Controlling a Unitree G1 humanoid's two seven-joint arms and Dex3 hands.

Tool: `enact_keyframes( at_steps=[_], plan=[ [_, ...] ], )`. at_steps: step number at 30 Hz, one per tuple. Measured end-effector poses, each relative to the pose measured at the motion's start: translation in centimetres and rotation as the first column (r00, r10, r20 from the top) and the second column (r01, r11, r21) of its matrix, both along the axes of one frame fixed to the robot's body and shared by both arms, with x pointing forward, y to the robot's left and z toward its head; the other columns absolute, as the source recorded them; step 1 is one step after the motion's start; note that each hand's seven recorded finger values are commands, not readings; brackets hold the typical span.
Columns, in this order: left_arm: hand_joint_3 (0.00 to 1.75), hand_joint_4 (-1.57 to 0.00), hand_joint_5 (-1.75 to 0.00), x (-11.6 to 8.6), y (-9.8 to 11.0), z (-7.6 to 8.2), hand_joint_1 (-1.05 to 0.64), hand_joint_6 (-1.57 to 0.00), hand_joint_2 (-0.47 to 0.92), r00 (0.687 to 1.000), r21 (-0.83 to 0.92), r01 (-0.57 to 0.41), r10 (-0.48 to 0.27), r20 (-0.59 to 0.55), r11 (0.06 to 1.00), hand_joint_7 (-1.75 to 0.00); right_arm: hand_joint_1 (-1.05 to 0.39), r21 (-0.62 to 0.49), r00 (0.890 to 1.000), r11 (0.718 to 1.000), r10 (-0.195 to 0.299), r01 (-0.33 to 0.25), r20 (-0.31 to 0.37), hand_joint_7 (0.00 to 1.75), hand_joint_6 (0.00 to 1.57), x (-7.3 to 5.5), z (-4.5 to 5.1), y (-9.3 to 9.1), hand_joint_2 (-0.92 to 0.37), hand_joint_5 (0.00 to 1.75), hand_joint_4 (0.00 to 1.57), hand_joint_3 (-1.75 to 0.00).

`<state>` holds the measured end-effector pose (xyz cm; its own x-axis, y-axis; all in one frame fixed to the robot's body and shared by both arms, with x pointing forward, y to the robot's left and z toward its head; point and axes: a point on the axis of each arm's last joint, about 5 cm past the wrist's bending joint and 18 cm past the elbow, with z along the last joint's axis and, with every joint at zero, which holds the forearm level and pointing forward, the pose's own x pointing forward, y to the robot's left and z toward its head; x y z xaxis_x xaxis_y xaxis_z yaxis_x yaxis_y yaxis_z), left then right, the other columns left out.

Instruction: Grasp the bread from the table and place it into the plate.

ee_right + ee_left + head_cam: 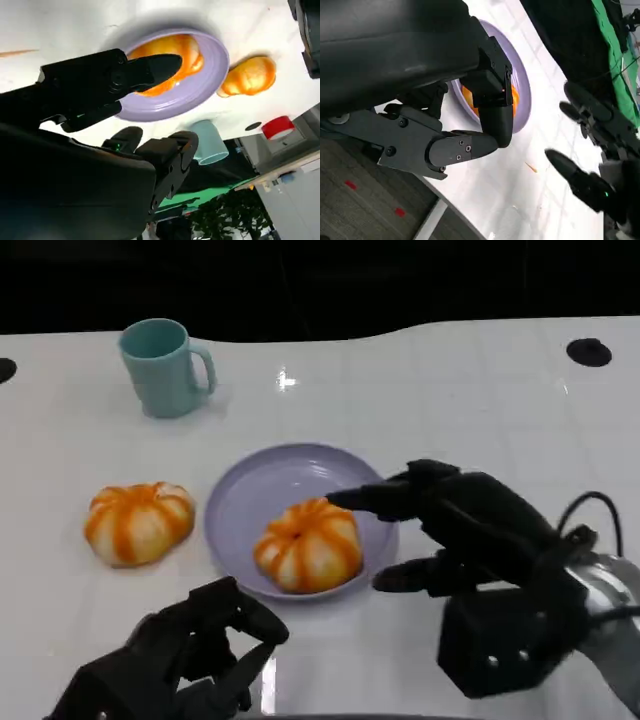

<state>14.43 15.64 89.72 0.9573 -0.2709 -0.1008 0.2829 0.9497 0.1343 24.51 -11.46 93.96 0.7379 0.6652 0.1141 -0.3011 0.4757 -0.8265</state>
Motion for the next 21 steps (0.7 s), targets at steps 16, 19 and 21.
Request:
enact_keyframes(
  at_steps=[16,19,21],
  plan=[
    [0.51,-0.71,-1.75,0.0,0.1,0.1,-0.32,-0.60,0.90,1.000,-0.001,-0.004,0.004,-0.005,1.000,-1.30,-0.15,0.117,0.995,0.992,-0.064,0.055,0.075,0.98,0.92,-4.5,-1.03,-4.5,-0.28,1.47,0.87,-1.12],
    [0.51,-0.70,-1.75,0.0,0.1,0.1,-0.32,-0.60,0.91,1.000,0.001,-0.004,0.004,-0.005,1.000,-1.30,-0.13,0.111,0.994,0.991,-0.078,0.070,0.070,1.01,0.91,-5.3,-1.24,-5.1,-0.28,1.49,0.88,-1.14],
    [0.50,-0.69,-1.75,0.0,0.1,0.2,-0.32,-0.60,0.91,1.000,0.002,-0.003,0.003,-0.005,1.000,-1.30,-0.13,0.112,0.994,0.990,-0.090,0.082,0.065,1.09,0.87,-5.8,-1.35,-5.4,-0.28,1.54,0.85,-1.13]
  ],
)
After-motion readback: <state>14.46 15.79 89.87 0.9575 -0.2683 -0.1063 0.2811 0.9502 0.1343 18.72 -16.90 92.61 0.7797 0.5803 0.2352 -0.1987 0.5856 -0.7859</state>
